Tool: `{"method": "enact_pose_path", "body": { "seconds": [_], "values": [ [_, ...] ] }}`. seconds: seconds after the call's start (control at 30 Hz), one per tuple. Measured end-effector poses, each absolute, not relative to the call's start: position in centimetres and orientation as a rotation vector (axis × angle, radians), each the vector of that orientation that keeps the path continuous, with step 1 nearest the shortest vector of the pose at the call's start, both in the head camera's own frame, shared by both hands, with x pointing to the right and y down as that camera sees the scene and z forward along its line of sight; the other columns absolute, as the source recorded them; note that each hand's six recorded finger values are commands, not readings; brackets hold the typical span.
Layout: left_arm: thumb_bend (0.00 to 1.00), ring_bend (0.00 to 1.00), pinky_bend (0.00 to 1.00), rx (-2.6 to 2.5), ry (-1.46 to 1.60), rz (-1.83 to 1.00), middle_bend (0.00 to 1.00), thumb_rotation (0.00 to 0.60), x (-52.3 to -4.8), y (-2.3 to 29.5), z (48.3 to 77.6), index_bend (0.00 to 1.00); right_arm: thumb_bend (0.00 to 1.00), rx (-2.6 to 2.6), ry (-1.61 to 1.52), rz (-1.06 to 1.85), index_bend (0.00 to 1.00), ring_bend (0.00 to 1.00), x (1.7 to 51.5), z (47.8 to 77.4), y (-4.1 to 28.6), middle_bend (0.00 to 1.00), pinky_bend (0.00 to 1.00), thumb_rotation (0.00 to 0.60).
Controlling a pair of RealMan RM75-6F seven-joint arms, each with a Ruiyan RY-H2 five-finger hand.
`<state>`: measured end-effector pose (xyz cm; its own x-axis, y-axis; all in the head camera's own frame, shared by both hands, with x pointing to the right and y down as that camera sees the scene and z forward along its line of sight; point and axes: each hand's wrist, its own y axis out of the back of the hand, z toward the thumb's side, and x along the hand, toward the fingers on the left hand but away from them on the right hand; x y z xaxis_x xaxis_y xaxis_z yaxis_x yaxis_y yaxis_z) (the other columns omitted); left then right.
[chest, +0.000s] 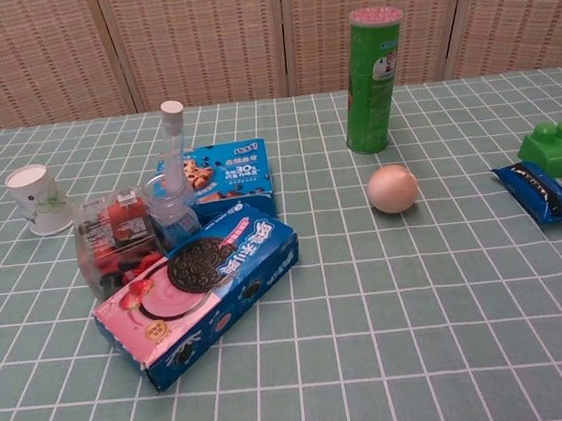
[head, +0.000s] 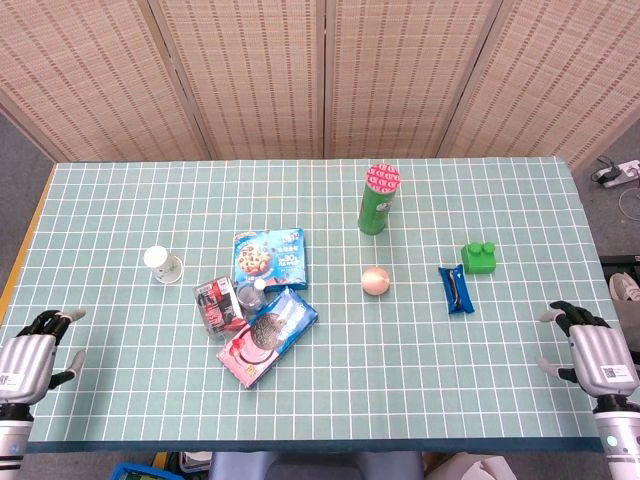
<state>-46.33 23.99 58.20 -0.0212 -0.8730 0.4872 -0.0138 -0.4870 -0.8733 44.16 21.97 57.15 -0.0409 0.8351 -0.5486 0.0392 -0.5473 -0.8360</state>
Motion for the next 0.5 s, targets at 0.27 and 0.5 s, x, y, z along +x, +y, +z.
{"method": "enact_pose_path", "body": {
  "seconds": [0.27, 0.5],
  "values": [
    [0.35, 0.25, 0.43, -1.596, 0.942, -1.563, 0.32, 0.600, -45.8, 23.5, 58.8, 0.23, 0.13, -1.639, -0.889, 1.645, 0.35, 0.23, 43.7, 56.7, 22.5, 0.24, 0.34, 0.600],
    [0.35, 0.35, 0.56, -1.622, 0.960, -1.482, 0.43, 0.600, -44.1, 22.1, 59.3, 0.19, 0.13, -1.638, -0.934, 1.618, 0.36, 0.23, 44.0, 55.5, 22.4, 0.27, 0.34, 0.600]
  ]
}}
